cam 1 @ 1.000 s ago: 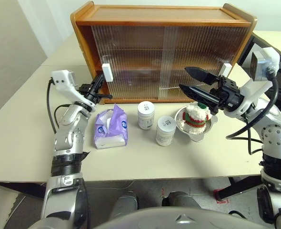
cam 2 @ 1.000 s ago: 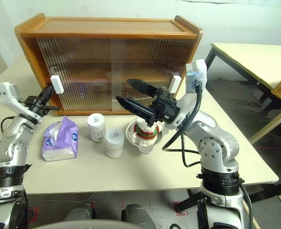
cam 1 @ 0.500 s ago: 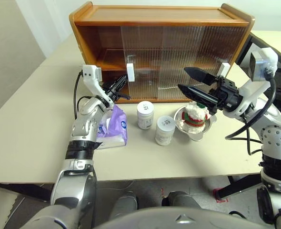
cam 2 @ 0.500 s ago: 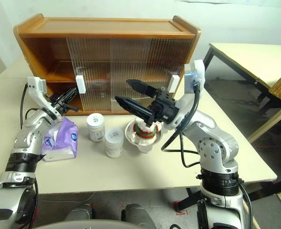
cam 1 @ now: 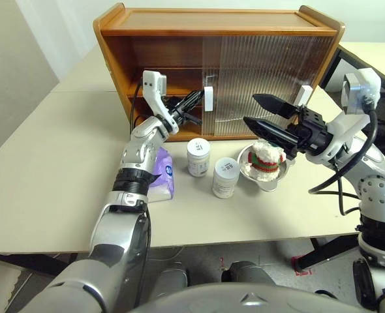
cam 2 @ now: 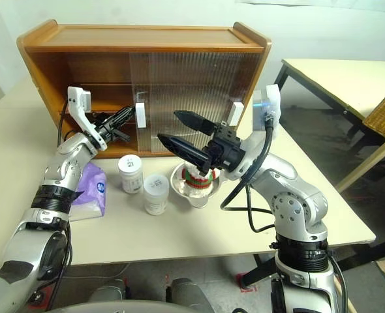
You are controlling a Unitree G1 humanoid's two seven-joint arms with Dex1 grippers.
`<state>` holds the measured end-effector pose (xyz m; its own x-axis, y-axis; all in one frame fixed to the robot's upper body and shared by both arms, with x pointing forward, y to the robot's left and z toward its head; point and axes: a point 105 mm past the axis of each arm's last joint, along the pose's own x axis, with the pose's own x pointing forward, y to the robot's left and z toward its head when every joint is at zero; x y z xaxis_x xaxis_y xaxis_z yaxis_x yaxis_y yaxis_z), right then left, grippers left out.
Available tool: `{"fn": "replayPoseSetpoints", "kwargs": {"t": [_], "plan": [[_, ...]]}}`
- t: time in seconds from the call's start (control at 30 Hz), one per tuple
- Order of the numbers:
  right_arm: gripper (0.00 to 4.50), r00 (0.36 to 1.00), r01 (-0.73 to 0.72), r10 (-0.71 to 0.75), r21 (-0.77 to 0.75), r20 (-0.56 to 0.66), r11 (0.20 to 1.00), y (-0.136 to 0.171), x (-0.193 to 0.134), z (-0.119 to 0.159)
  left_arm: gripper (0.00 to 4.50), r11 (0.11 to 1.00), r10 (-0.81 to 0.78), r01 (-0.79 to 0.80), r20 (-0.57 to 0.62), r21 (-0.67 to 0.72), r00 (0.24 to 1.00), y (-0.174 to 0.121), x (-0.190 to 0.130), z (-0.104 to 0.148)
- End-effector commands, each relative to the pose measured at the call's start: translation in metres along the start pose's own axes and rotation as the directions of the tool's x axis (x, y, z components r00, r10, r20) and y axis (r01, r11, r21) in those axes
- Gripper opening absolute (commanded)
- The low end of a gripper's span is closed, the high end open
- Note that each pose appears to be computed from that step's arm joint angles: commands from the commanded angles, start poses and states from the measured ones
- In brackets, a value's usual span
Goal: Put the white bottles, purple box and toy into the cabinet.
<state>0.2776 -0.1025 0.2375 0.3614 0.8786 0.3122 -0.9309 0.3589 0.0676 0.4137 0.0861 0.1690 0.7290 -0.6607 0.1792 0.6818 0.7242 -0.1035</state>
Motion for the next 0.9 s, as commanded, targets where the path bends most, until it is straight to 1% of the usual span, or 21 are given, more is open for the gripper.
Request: {"fn": "replayPoseSetpoints", "kwargs": {"t": [0.03, 0.13, 0.23, 0.37, 0.43, 0.57, 0.63, 0.7, 0.8, 0.9], "plan": [[4.50, 1.000, -0.003, 0.003, -0.007, 0.006, 1.000, 0.002, 0.001, 0.002, 0.02, 0.998, -0.054, 0.055, -0.039, 0.010, 0.998, -0.011, 0.008, -0.009], [4.50, 1.000, -0.003, 0.003, -0.007, 0.005, 1.000, 0.003, 0.001, 0.002, 0.02, 0.998, -0.059, 0.059, -0.032, 0.013, 0.998, -0.012, 0.010, -0.008], [4.50, 1.000, -0.003, 0.003, -0.007, 0.005, 1.000, 0.003, 0.001, 0.002, 0.02, 0.999, -0.030, 0.030, -0.013, 0.017, 0.999, -0.006, 0.006, -0.003], [4.50, 1.000, -0.006, 0.006, -0.002, 0.004, 1.000, 0.003, 0.002, 0.002, 0.02, 0.999, 0.046, -0.047, 0.028, 0.020, 0.999, 0.010, -0.011, 0.005], [4.50, 1.000, -0.009, 0.009, 0.001, 0.004, 1.000, 0.003, 0.003, 0.001, 0.02, 0.996, 0.083, -0.084, 0.065, 0.013, 0.994, 0.017, -0.023, 0.014], [4.50, 1.000, -0.021, 0.021, 0.016, -0.001, 1.000, 0.002, 0.004, -0.001, 0.02, 0.994, 0.112, -0.112, 0.191, -0.013, 0.975, 0.015, -0.043, 0.050], [4.50, 1.000, -0.025, 0.025, 0.021, -0.003, 0.999, 0.002, 0.004, -0.002, 0.02, 0.994, 0.107, -0.105, 0.207, -0.019, 0.973, 0.010, -0.050, 0.057], [4.50, 0.999, -0.032, 0.032, 0.027, -0.003, 0.999, 0.002, 0.005, -0.003, 0.02, 0.996, 0.087, -0.090, 0.197, 0.006, 0.976, 0.003, -0.064, 0.061], [4.50, 0.999, -0.042, 0.043, 0.036, -0.006, 0.998, 0.001, 0.006, -0.004, 0.61, 0.994, 0.094, -0.103, 0.167, 0.044, 0.981, -0.001, -0.088, 0.062], [4.50, 0.999, -0.053, 0.053, 0.045, -0.011, 0.998, 0.001, 0.007, -0.006, 1.68, 0.987, 0.142, -0.152, 0.143, 0.057, 0.979, 0.001, -0.114, 0.060]]}}
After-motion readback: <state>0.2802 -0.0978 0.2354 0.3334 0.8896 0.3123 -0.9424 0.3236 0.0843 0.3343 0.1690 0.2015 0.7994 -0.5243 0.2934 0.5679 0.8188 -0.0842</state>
